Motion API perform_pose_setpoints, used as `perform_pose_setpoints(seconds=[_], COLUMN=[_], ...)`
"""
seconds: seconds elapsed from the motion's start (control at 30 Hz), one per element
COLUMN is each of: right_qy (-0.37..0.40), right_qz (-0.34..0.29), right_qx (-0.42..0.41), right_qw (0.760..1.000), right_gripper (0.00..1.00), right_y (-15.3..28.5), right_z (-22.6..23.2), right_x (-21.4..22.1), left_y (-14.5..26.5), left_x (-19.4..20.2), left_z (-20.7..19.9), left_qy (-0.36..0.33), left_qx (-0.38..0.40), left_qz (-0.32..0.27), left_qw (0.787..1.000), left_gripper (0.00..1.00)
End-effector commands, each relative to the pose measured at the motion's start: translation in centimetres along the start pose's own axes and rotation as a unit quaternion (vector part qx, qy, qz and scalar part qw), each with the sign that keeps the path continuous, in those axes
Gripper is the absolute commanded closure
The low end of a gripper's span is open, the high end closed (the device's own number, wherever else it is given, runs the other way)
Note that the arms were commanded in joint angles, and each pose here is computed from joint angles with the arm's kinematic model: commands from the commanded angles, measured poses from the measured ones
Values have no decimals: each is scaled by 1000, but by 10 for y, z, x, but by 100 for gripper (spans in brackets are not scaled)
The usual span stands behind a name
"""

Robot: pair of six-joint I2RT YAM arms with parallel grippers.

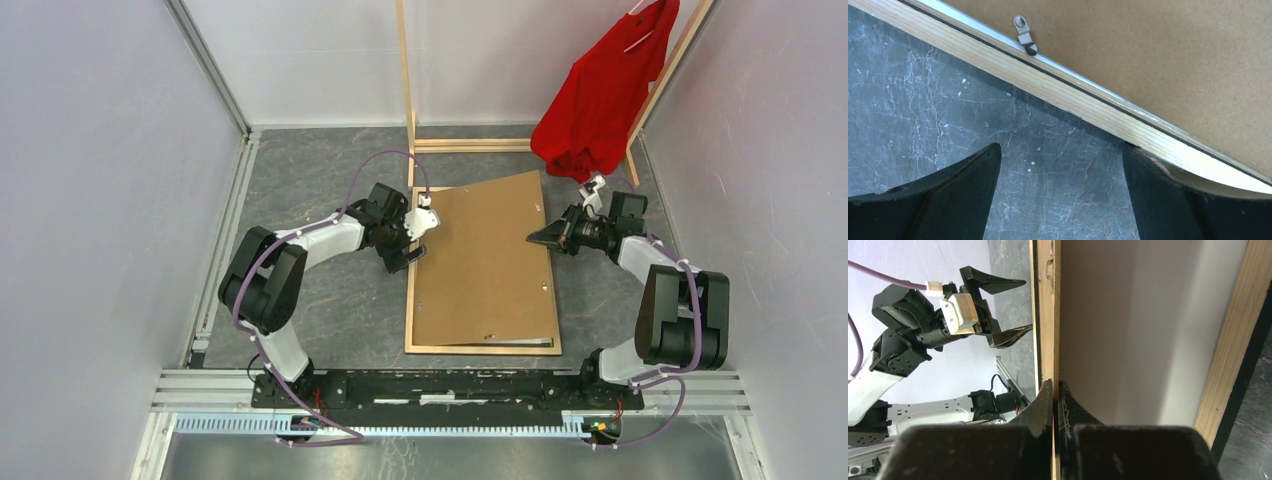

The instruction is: Put the photo into the frame

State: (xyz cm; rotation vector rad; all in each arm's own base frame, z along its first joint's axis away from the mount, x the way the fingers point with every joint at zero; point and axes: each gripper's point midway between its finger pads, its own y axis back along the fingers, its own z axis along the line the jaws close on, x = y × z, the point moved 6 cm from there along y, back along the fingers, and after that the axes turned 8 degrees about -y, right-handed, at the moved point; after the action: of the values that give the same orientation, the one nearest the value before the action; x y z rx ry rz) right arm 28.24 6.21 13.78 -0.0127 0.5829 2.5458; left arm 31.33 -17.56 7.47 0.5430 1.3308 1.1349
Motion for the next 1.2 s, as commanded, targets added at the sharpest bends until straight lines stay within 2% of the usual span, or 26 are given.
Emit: perform_pose_setpoints(seconds=[0.0,0.2,0.37,0.53,0.7,0.9,1.0,1.07,1.17], right_qy=[30,41,46,38,72,125,147,162,186], right_qz=[12,37,34,16,24,59,63,65,66], right_qx=[-1,-7,20,48,83,159,182,195,212], right_qw=[999,998,998,998,994,977,970,965,957], right_gripper=[100,100,100,93,78,59,35,3,2], right_y=[-12,-36,-43,-40,-46,-53,-53,-53,-55], right_z=[-3,1,-10,-29,-30,-28,-26,-23,-16], right_x=[10,28,49,63,69,76,78,79,81], left_y=[-2,3,12,17,25,38,43,46,48], left_x=[-3,0,11,22,24,23,24,25,28], left_z=[3,1,-5,-15,-18,-16,-14,-13,-11], left_qy=[17,21,26,28,32,36,38,41,46], left_qx=[-4,8,24,44,55,53,52,51,49], left_qz=[-12,-20,-25,-26,-34,-46,-49,-51,-49], left_qw=[1000,1000,999,998,997,997,997,997,997], left_gripper=[4,6,7,8,8,7,6,6,6])
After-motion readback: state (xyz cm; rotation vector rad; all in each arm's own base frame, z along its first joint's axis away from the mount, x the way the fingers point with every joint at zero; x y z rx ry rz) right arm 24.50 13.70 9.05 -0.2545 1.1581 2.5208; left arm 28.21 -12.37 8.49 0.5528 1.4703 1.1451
